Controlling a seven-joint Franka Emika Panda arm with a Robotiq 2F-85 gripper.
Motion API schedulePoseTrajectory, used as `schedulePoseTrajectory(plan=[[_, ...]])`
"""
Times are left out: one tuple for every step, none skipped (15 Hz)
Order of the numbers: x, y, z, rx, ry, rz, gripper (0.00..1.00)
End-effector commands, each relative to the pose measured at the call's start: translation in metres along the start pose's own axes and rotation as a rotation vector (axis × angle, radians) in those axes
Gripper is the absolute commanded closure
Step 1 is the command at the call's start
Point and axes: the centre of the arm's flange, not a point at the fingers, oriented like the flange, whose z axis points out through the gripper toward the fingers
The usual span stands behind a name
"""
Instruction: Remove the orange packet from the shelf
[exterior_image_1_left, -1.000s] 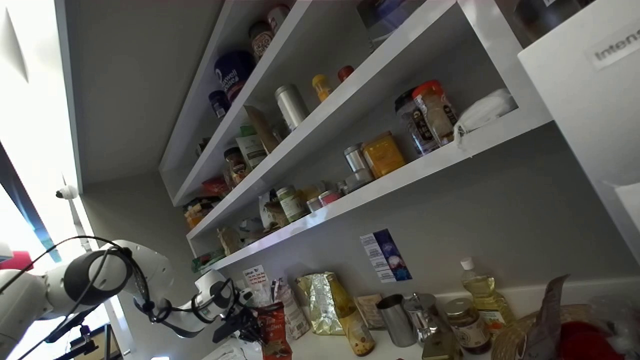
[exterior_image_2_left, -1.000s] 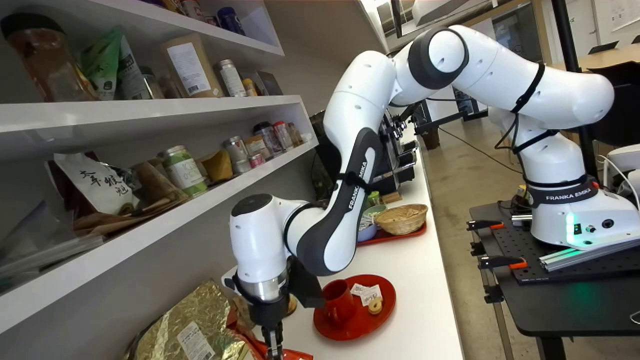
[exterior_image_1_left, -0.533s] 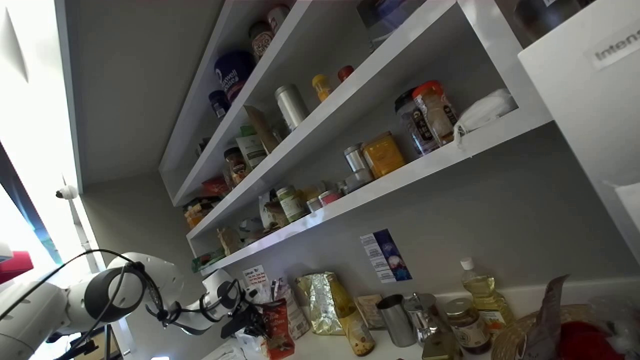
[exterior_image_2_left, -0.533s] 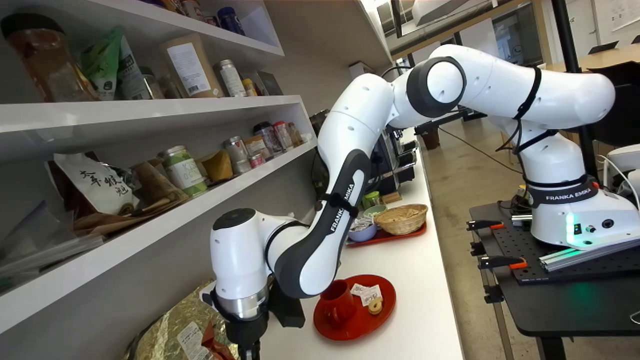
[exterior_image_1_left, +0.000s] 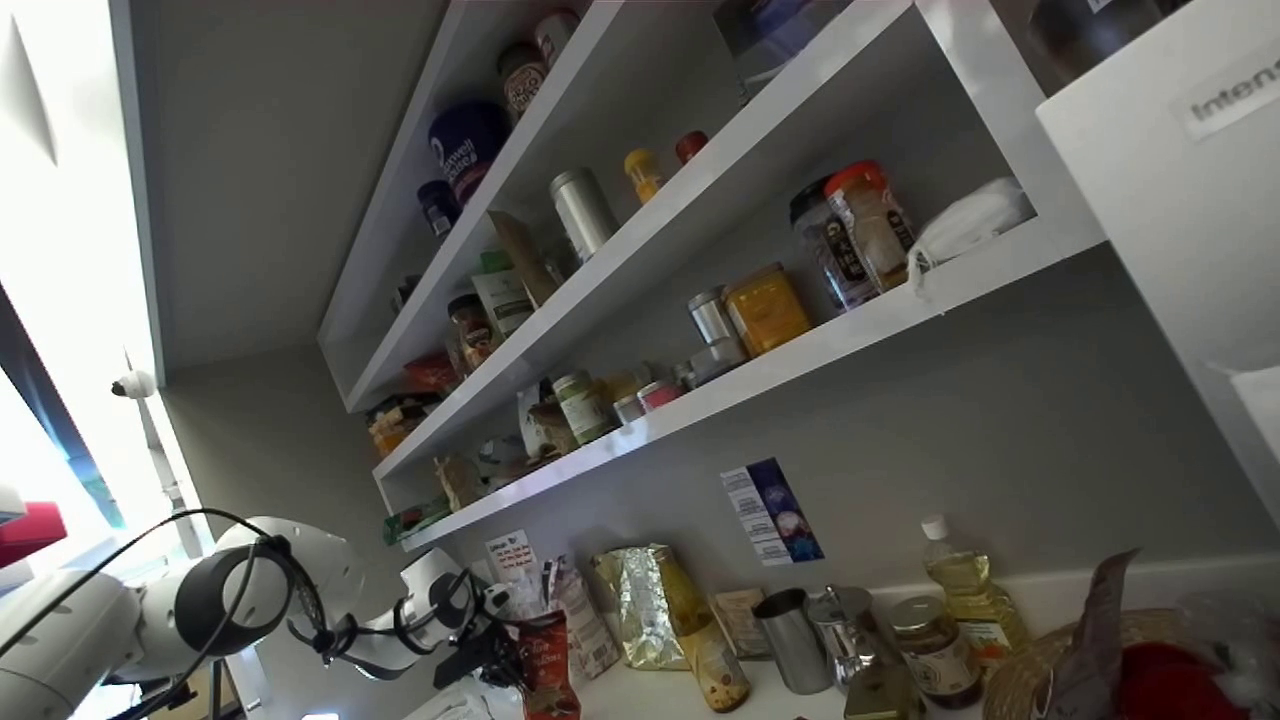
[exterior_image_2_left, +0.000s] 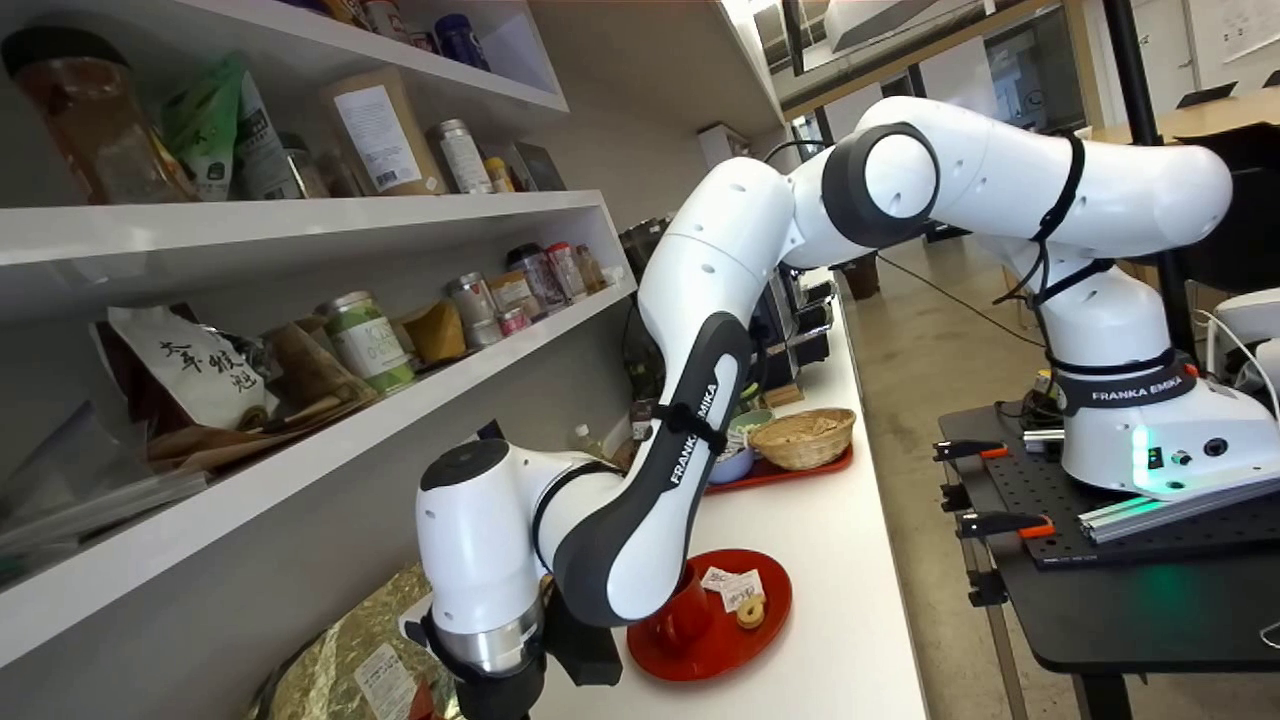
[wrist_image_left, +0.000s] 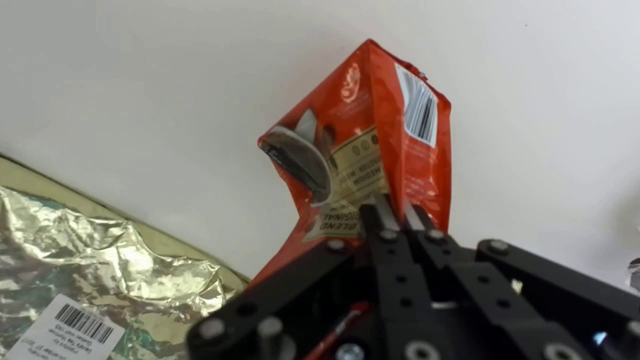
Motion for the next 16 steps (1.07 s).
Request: schedulePoseTrajectory(plan=[[0.008,-0.004,0.008,-0.005,-0.013,-0.014,0.99],[0.007,-0.004,0.009,-0.008,-0.018,-0.016,0.99],[0.006,-0.005,0.010,-0.014,-0.021,-0.018,0.97],[0.006,-0.005,0.008,-0.012,-0.023,-0.019,0.72],[0.005,-0.007,0.006,-0.014,-0.023,-0.022,0.71],[0.004,-0.008,0.005,-0.011,-0.032,-0.024,0.64],[0.002,-0.008,0.004,-0.006,-0.047,-0.024,0.56],[-0.001,-0.010,0.002,0.002,-0.070,-0.030,0.49],[-0.005,-0.011,0.000,0.007,-0.098,-0.032,0.42],[-0.009,-0.013,-0.002,0.018,-0.155,-0.030,0.34],[-0.015,-0.015,-0.005,0.029,-0.204,-0.035,0.28],[-0.020,-0.016,-0.009,0.052,-0.265,-0.041,0.20],[-0.026,-0.018,-0.012,0.070,-0.320,-0.044,0.14],[-0.033,-0.021,-0.016,0.078,-0.366,-0.050,0.07],[-0.038,-0.022,-0.021,0.086,-0.393,-0.051,0.01],[-0.044,-0.022,-0.027,0.089,-0.416,-0.048,0.00]])
